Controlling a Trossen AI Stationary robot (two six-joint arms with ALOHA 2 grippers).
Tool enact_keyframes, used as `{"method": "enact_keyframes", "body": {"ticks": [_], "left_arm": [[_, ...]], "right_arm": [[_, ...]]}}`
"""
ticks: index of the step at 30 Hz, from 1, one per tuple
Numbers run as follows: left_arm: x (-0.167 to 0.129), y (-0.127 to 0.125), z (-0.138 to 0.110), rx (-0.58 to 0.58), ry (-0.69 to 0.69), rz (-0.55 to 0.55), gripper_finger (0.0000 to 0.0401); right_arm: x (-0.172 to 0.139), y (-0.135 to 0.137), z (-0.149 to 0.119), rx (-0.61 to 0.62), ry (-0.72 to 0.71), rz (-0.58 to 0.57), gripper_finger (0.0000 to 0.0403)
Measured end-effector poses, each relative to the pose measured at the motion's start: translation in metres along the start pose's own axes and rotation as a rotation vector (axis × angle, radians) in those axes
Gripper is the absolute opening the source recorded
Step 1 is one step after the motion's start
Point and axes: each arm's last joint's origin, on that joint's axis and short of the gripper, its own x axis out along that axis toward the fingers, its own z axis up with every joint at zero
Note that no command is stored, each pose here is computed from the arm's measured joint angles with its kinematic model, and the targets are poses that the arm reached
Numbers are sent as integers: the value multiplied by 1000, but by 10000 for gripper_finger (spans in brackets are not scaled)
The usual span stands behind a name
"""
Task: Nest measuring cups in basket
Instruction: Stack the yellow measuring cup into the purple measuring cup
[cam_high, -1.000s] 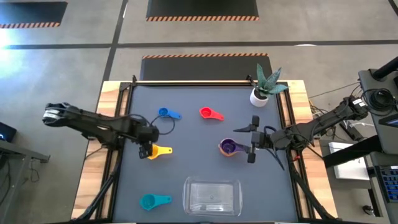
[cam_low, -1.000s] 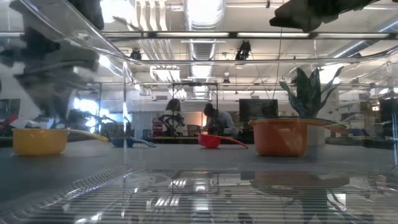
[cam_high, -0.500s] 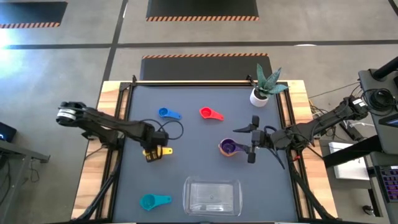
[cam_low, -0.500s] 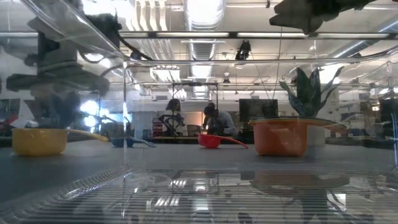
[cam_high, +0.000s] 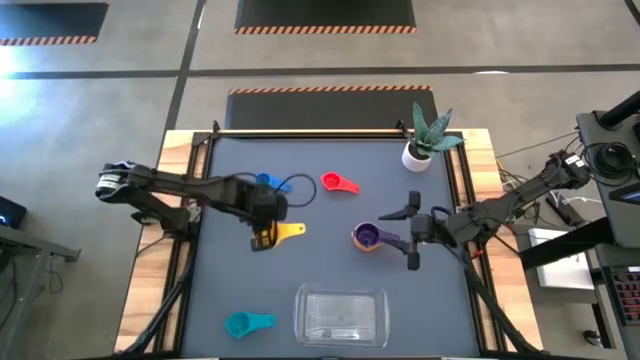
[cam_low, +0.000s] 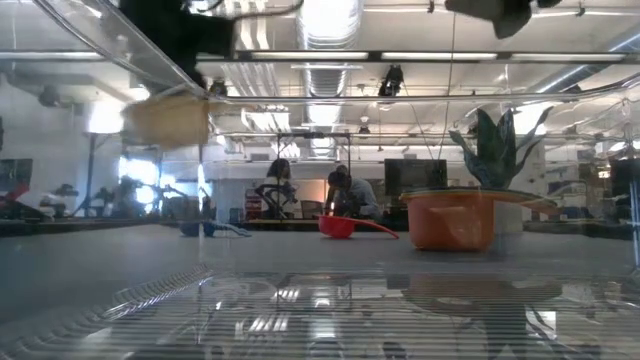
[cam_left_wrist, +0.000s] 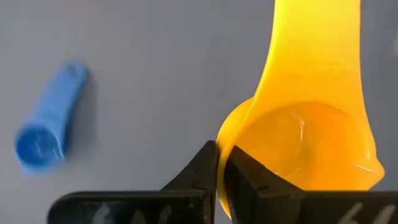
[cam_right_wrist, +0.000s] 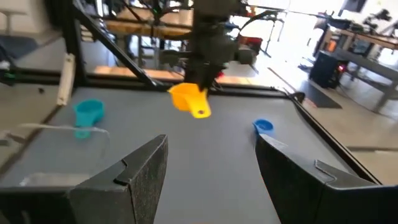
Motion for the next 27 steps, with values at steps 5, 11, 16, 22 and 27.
{"method": "enact_keyframes", "body": {"ticks": [5, 11, 16, 22, 27], "left_arm": [[-14, 4, 26, 55, -82, -4, 1], [-15, 3, 55, 129, -143, -14, 0], [-8, -1, 73, 181, -162, -44, 0], [7, -5, 87, 225, -164, -82, 0], [16, -6, 91, 231, -172, -87, 0]], "right_arm": [[-11, 0, 5, 24, -35, 25, 233], [-12, 1, -1, 34, -19, 30, 233], [-12, 1, -3, 25, -13, 29, 233], [-12, 1, -3, 24, -9, 30, 233], [-12, 1, -5, 17, 1, 29, 233]]}}
